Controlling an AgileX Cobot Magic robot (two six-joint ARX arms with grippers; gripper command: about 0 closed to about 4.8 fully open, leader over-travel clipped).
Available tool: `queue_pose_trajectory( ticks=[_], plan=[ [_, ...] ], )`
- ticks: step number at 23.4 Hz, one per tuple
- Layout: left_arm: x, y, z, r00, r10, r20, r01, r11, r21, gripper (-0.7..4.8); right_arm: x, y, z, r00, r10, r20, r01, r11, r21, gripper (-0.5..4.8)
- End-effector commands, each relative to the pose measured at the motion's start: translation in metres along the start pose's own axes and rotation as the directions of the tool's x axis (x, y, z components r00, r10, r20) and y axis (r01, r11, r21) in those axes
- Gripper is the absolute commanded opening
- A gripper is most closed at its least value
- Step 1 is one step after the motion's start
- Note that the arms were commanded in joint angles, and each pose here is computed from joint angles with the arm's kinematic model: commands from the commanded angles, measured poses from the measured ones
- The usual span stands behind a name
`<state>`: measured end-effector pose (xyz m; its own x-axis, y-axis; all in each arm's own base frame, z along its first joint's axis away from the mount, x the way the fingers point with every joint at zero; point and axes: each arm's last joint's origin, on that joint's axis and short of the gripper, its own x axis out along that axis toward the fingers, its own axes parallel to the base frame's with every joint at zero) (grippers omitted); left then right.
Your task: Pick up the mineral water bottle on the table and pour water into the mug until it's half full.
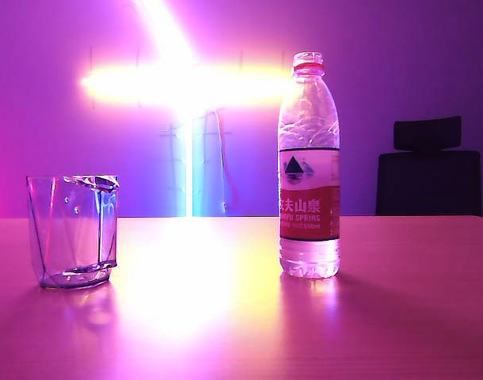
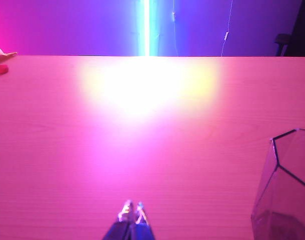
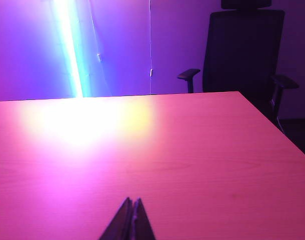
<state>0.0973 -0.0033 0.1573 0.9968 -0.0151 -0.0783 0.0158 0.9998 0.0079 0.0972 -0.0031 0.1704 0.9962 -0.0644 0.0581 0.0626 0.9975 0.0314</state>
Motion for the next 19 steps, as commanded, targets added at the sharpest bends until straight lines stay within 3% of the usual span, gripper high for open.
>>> queue_pose_trajectory(
  ticks=[1, 10, 12, 16, 19],
  plan=[
    [0.0, 0.0, 0.002, 1.0, -0.006, 0.008, 0.006, 1.0, -0.003, -0.02, 0.0, 0.0, 0.001, 1.0, -0.002, 0.021, 0.002, 1.0, -0.002, -0.05],
    [0.0, -0.001, 0.002, 1.0, -0.015, 0.008, 0.015, 1.0, -0.002, -0.02, 0.0, 0.0, 0.001, 1.0, 0.009, 0.022, -0.009, 1.0, 0.009, -0.05],
    [-0.001, -0.011, 0.002, 0.996, -0.094, 0.008, 0.094, 0.996, 0.006, -0.02, 0.0, 0.002, 0.001, 0.999, 0.05, 0.022, -0.052, 0.992, 0.113, -0.04],
    [-0.006, -0.034, 0.0, 0.943, -0.331, -0.009, 0.332, 0.943, 0.026, -0.02, 0.0, 0.004, 0.002, 0.991, 0.133, 0.026, -0.135, 0.962, 0.237, 0.09],
    [-0.011, -0.048, -0.002, 0.884, -0.466, -0.036, 0.468, 0.883, 0.038, -0.02, -0.001, 0.006, 0.005, 0.984, 0.175, 0.027, -0.175, 0.933, 0.315, 1.2]
  ],
)
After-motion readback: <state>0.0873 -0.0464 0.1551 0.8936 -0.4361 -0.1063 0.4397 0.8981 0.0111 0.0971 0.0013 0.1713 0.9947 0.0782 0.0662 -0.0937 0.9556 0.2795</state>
